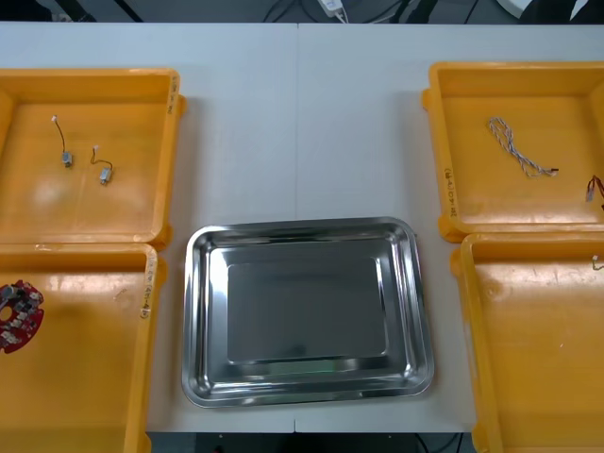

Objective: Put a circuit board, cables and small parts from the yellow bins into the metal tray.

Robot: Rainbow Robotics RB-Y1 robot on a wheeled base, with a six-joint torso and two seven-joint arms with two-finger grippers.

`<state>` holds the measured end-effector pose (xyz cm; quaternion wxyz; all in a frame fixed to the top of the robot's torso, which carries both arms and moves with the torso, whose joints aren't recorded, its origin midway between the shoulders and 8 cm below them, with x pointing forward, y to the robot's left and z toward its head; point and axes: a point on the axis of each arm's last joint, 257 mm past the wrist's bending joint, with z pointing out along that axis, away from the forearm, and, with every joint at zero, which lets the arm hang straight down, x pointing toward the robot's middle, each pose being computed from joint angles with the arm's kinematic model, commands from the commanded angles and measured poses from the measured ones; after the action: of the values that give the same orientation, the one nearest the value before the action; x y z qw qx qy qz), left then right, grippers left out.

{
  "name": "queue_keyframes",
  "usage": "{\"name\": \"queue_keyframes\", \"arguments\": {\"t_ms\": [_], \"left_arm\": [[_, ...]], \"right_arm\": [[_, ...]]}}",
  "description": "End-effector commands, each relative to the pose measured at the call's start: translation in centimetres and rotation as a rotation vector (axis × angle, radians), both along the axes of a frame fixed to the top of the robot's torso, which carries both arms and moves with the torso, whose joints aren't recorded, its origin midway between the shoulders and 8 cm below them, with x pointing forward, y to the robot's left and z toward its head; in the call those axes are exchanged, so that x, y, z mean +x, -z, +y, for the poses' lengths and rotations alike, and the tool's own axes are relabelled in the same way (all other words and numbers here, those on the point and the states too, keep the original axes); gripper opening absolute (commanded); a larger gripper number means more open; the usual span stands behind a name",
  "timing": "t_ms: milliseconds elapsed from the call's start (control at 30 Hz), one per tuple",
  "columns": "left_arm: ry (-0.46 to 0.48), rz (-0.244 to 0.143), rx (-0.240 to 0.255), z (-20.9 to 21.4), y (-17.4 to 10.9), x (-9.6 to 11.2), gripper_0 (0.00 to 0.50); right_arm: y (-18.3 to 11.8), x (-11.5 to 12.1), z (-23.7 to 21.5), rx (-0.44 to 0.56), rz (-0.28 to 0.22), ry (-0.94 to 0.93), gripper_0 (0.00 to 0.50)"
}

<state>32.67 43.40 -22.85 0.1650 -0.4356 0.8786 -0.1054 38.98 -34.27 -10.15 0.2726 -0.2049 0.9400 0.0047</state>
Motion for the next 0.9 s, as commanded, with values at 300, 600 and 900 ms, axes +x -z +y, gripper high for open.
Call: {"name": "queue_keyframes", "arguments": {"t_ms": [300, 600, 900], "left_arm": [[0.329, -0.080, 0.193, -5.5, -6.9, 3.1, 0.000], [0.484, -0.068, 0.216, -10.2, -8.7, 3.1, 0.000], [0.614, -0.086, 0.236, -15.3, -9.4, 4.0, 0.000]], "right_arm": [[-0.6, 0.4, 3.0, -0.005, -0.033, -0.127, 0.000], [-2.0, 2.0, 5.5, 0.010, -0.093, -0.174, 0.000], [-1.6, 2.8, 6.6, -0.046, -0.097, -0.196, 0.000]]}}
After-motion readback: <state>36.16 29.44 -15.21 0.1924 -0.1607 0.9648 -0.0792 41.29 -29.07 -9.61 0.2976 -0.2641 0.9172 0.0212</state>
